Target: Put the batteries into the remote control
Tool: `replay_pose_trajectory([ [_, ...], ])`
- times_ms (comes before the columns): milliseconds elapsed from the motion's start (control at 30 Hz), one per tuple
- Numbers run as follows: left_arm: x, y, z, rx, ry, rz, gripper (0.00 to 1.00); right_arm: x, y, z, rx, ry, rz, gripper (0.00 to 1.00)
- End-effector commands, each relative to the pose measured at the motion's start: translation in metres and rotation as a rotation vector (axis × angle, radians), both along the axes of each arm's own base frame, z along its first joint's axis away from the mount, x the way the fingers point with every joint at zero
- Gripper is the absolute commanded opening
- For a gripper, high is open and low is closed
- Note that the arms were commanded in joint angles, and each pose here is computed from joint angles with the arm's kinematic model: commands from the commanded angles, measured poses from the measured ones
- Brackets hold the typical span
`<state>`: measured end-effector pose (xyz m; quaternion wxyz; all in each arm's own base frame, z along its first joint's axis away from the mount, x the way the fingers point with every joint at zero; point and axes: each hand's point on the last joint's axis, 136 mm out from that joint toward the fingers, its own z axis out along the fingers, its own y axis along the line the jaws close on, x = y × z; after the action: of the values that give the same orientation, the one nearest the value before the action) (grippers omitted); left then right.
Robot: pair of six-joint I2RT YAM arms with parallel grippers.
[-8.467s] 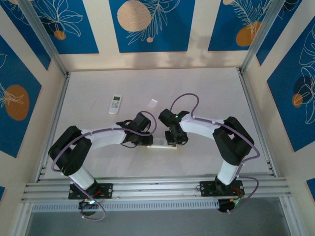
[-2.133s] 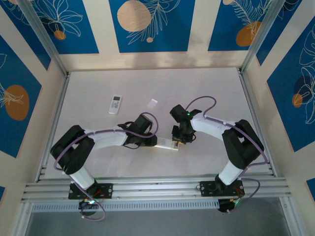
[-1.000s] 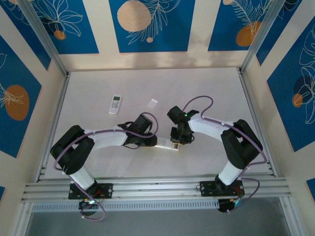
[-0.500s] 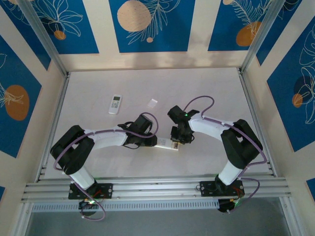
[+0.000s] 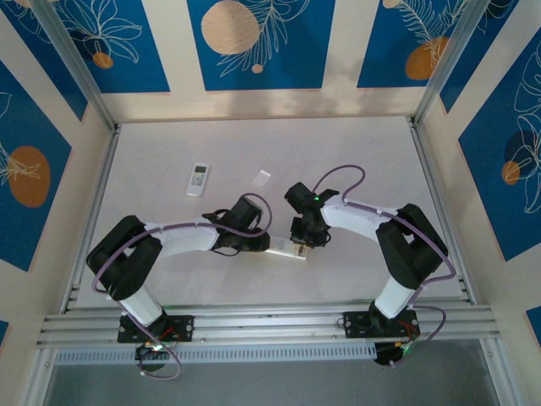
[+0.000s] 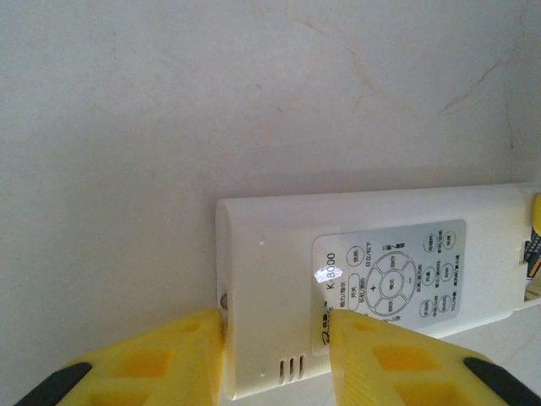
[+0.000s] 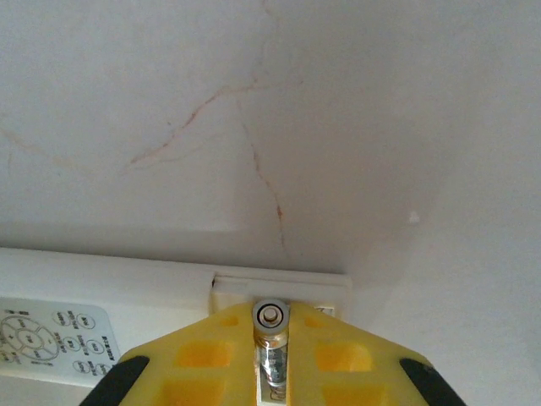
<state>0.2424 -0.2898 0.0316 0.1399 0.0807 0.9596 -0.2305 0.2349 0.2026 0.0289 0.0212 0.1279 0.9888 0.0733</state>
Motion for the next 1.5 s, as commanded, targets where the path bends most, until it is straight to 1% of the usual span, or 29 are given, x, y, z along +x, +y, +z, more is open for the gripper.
replay_pose_trajectory([
  [0, -0.009, 0.001, -0.001, 0.01, 0.012, -0.016, 0.37, -0.023, 0.008, -0.009, 0.031, 0.082, -0.029, 0.14],
  [133, -0.009, 0.001, -0.001, 0.009, 0.012, -0.016, 0.37, -0.027, 0.005, -0.01, 0.031, 0.097, -0.051, 0.14],
  [300, -0.009, 0.0, 0.0, 0.006, 0.011, -0.013, 0.37, -0.025, 0.011, -0.004, 0.083, 0.106, -0.086, 0.15],
  [700, -0.009, 0.001, 0.0, 0.004, 0.01, -0.01, 0.37, -0.027, 0.01, 0.01, 0.135, 0.103, -0.138, 0.13],
  [833, -0.009, 0.001, 0.0, 0.003, 0.008, -0.011, 0.37, -0.03, 0.011, 0.004, 0.134, 0.119, -0.141, 0.13],
  [1033, -0.009, 0.001, 0.002, 0.004, 0.004, -0.012, 0.37, -0.038, 0.011, -0.017, 0.104, 0.153, -0.14, 0.13],
  [1200, -0.009, 0.001, 0.002, 0.006, 0.005, -0.013, 0.37, -0.039, 0.014, -0.023, 0.105, 0.175, -0.135, 0.21],
  [1467, -0.008, -0.001, 0.001, 0.003, 0.006, -0.016, 0.37, -0.032, 0.011, 0.002, 0.102, 0.124, -0.102, 0.3],
])
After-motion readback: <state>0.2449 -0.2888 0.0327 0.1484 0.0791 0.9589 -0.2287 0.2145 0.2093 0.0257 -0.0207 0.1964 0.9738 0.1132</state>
